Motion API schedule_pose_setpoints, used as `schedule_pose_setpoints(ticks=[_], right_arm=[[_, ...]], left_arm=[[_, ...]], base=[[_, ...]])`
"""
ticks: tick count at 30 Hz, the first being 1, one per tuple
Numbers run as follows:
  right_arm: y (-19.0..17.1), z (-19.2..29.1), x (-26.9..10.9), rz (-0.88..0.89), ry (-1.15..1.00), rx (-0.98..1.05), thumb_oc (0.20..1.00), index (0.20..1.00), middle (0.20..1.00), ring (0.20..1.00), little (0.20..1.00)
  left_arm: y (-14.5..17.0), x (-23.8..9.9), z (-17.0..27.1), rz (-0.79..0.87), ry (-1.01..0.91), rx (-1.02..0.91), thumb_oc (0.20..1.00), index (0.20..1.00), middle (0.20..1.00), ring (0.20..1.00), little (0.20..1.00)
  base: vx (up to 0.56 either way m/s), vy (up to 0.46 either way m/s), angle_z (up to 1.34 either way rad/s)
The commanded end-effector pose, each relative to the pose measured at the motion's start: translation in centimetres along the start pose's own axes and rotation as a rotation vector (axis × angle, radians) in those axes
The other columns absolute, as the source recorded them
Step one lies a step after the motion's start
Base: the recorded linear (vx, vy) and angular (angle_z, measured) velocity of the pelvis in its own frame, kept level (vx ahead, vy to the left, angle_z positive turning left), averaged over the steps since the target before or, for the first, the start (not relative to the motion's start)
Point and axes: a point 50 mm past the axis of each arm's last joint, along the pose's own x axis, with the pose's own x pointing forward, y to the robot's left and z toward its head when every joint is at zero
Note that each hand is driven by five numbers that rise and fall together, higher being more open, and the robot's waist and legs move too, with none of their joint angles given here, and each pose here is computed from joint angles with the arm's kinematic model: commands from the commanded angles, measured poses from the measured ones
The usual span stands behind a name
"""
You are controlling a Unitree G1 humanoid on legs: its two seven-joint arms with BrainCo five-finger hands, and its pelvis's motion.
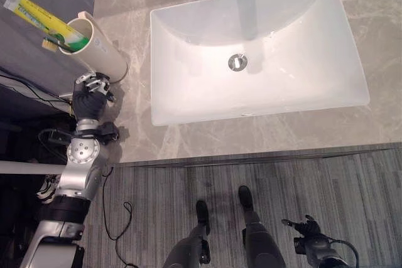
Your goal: Put brush and paste in cup on sink, flatten towel.
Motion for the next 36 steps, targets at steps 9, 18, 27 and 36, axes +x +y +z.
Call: schedule_pose_setpoints(ticks=[9, 18, 27, 36], right_arm=[[0.7, -0.6, -0.3, 0.011, 0.012, -0.037, 1.0, 1.0, 1.0, 1.0, 1.0], [0.8, -0.9, -0.4, 0.015, 0.011, -0.035, 1.0, 1.0, 1.0, 1.0, 1.0], [1.1, -1.1, -0.5, 0.025, 0.01, -0.024, 1.0, 1.0, 1.0, 1.0, 1.0], [1.6, -0.9, -0.6, 0.036, -0.006, -0.021, 1.0, 1.0, 1.0, 1.0, 1.0]], left_arm=[[1.7, 0.1, -1.4, 0.048, 0.06, 0.051, 0.2, 0.2, 0.2, 0.2, 0.2], [3.2, 3.5, 1.0, 0.084, 0.013, 0.228, 0.2, 0.2, 0.2, 0.2, 0.2], [4.0, 6.8, 4.2, 0.129, -0.041, 0.372, 0.2, 0.2, 0.2, 0.2, 0.2], [4.0, 8.3, 5.3, 0.169, -0.034, 0.409, 0.2, 0.2, 0.2, 0.2, 0.2]], base=[[0.0, 0.001, 0.0], [0.0, 0.001, -0.02], [0.01, 0.0, -0.04], [0.01, -0.005, -0.04]])
